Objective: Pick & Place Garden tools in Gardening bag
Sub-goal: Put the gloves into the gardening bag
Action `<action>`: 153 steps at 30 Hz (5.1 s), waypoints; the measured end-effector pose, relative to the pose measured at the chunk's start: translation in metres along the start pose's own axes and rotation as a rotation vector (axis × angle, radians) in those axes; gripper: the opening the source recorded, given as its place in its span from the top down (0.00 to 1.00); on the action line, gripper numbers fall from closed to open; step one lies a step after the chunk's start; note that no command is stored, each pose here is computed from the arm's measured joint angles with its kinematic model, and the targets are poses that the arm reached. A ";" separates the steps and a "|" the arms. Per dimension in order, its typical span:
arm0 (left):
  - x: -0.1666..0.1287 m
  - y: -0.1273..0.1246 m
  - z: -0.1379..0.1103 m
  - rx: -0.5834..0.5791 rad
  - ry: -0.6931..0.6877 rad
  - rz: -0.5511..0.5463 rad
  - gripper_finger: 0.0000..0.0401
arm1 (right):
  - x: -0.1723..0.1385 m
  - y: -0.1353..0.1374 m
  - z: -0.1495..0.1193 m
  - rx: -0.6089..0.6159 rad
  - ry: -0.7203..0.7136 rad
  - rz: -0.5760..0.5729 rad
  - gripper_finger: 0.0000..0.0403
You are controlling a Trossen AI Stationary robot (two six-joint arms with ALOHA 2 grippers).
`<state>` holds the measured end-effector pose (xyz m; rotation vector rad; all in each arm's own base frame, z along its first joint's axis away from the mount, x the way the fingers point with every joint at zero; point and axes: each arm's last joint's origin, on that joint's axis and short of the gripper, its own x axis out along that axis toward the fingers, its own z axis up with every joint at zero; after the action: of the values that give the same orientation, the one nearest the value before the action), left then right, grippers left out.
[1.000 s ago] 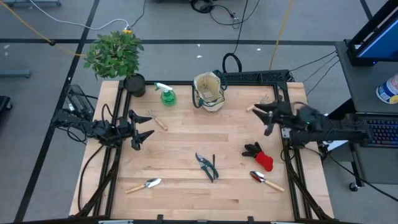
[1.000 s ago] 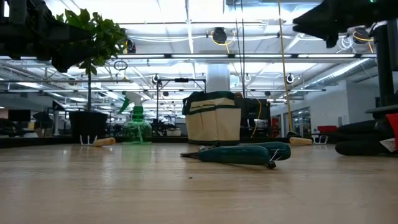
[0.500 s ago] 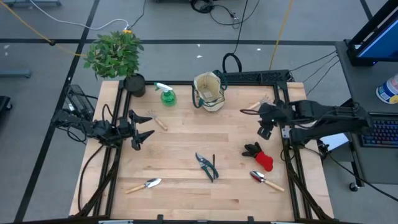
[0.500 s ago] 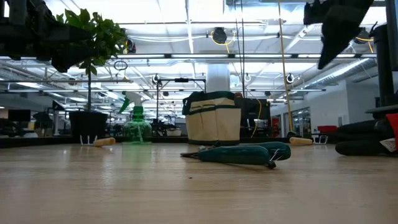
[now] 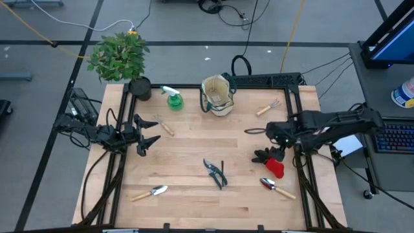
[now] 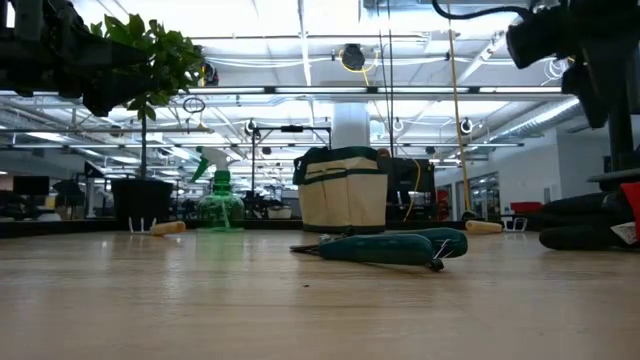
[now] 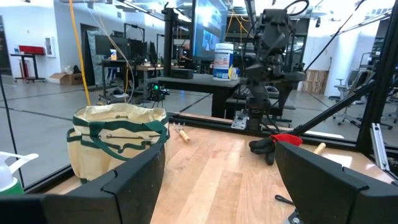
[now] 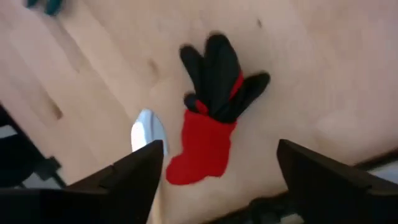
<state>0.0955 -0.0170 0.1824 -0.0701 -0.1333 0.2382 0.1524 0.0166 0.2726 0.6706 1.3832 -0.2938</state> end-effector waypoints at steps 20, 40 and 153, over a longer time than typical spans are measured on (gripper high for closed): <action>0.000 0.000 0.000 0.028 0.000 0.000 0.23 | 0.092 0.005 -0.019 0.131 0.081 -0.036 0.06; 0.000 0.000 0.000 0.022 -0.002 0.000 0.23 | 0.148 -0.032 -0.037 0.209 0.093 -0.104 0.08; 0.000 0.000 0.001 -0.062 -0.007 -0.005 0.23 | 0.057 -0.060 0.287 0.126 -0.893 -0.223 0.49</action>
<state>0.0954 -0.0171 0.1832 -0.1307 -0.1483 0.2295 0.3602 -0.1903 0.2131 0.3954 0.5780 -0.7580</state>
